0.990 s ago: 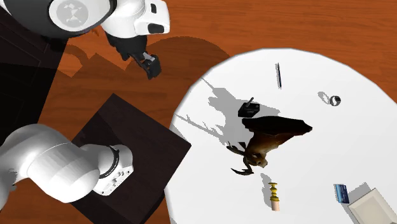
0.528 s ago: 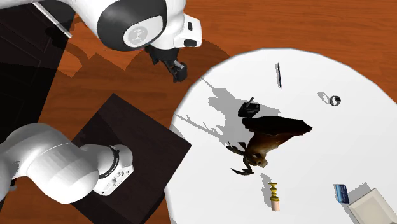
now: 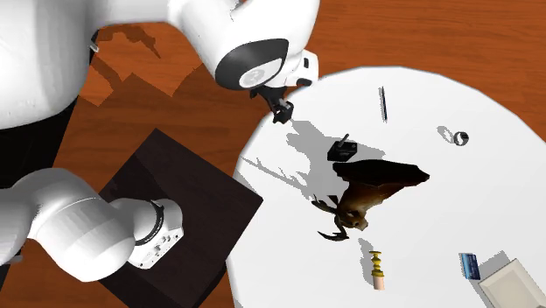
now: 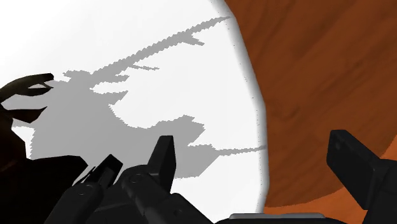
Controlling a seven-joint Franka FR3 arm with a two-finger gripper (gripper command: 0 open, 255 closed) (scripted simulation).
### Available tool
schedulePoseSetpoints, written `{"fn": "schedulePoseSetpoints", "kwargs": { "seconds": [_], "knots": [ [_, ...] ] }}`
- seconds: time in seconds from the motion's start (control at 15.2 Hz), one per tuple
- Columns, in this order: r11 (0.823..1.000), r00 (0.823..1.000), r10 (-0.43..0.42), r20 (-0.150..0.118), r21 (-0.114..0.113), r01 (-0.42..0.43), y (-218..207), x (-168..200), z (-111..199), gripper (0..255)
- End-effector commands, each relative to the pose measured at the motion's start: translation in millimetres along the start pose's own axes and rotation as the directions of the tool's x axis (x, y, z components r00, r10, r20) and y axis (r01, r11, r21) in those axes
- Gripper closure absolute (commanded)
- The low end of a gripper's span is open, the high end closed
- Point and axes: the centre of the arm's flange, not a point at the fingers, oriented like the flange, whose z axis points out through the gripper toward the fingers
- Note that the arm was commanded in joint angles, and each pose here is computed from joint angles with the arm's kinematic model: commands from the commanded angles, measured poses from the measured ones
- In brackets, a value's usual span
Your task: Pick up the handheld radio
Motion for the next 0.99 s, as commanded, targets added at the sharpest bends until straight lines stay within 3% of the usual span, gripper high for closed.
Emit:
{"fn": "schedulePoseSetpoints", "kwargs": {
  "seconds": [0.0, 0.92],
  "knots": [
    [1.0, 1.0, 0.029, -0.007, -0.003, -0.029, 14.9, 18.3, 11.9, 0],
    [0.974, 0.973, 0.225, -0.055, -0.014, -0.226, 133.5, 126.4, 89.6, 0]
  ]
}}
